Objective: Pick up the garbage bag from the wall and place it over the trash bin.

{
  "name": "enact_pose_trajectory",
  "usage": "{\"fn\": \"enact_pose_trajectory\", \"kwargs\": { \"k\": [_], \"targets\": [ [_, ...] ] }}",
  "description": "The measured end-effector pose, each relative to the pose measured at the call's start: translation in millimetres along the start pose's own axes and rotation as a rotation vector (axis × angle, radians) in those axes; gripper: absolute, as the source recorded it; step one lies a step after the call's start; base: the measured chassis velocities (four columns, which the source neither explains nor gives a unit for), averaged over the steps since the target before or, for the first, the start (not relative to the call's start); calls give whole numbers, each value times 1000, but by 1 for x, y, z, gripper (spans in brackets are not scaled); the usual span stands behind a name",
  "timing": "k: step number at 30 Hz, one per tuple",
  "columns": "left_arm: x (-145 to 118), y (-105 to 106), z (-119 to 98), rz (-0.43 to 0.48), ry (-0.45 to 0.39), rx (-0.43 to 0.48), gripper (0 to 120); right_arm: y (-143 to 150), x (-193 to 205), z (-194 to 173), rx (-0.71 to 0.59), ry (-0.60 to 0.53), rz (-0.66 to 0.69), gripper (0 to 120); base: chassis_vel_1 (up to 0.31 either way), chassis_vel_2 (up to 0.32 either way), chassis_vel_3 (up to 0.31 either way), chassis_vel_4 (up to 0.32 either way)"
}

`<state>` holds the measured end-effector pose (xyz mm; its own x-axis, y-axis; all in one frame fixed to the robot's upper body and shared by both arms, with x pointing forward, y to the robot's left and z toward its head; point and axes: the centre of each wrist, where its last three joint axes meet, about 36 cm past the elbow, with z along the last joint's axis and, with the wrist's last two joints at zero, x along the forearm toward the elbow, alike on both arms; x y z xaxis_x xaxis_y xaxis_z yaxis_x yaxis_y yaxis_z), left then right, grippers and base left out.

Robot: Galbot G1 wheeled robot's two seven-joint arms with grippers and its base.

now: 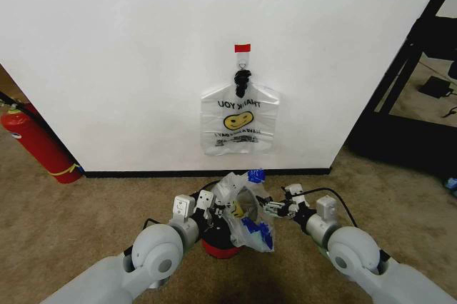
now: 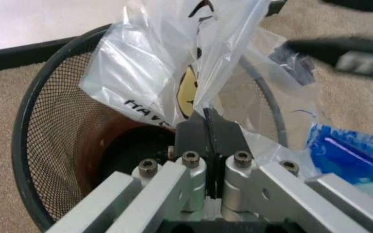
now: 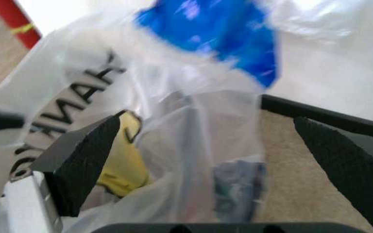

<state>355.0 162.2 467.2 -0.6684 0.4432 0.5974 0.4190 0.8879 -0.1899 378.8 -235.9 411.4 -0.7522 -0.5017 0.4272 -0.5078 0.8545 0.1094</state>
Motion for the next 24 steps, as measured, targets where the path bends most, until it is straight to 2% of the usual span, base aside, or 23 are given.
{"fn": "enact_pose_trajectory", "kwargs": {
  "k": [4, 9, 18, 24],
  "targets": [
    [1, 0, 0, -1, 0, -7, 0, 6, -15, 6, 12, 31, -32, 100, 0, 0, 0, 0],
    [4, 2, 1, -5, 5, -9, 0, 12, -37, 16, -43, 69, -53, 100, 0, 0, 0, 0],
    [5, 2, 5, -2, 15, -3, 0, 6, -47, 17, -101, 97, -40, 99, 0, 0, 0, 0],
    [8, -1, 3, 9, 9, -6, 0, 6, -51, 18, -132, 157, -33, 76, 0, 0, 0, 0]
  ]
}}
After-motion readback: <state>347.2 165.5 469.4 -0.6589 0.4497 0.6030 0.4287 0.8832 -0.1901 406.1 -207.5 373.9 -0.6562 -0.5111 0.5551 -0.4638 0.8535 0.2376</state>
